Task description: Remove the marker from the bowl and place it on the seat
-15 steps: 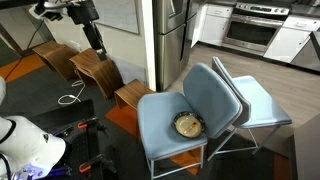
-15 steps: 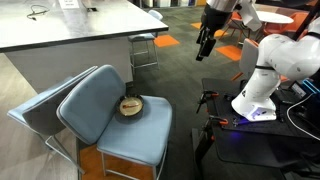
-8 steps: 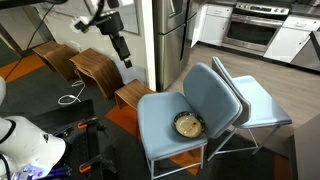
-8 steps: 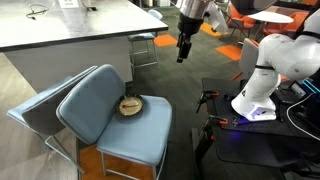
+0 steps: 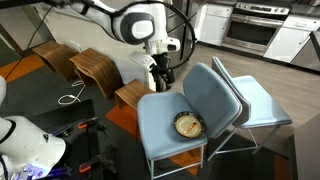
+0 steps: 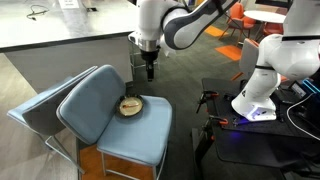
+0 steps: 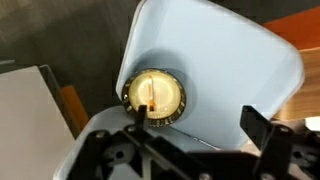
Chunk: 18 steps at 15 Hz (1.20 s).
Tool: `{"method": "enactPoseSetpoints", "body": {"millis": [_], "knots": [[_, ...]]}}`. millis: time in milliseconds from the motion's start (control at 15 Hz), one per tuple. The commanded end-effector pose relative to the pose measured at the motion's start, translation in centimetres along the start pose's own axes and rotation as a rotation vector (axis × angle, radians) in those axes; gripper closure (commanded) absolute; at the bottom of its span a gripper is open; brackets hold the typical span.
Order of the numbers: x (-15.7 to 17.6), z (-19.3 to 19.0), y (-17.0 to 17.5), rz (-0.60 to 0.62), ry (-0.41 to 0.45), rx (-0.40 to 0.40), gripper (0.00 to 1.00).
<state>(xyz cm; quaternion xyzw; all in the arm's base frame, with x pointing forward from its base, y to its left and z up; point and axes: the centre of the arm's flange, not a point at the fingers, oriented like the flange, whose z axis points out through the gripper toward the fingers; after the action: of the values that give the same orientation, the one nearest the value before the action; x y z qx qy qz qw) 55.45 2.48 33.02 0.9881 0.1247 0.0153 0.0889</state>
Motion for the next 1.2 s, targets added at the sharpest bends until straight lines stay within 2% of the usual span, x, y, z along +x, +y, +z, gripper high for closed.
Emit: {"method": "enactPoseSetpoints", "body": {"millis": [0,267,600,1133], "knots": [[5.1,4.2,0.9,-0.085,-0.023,0.017,0.0],[7.6,9.6,1.1,-0.13,-0.057,0.04,0.0],[8.3,15.8,2.0,-0.155,-0.099,0.076,0.0],[10.2,24.1,5.3,-0.144,-0.101,0.114,0.0]]}}
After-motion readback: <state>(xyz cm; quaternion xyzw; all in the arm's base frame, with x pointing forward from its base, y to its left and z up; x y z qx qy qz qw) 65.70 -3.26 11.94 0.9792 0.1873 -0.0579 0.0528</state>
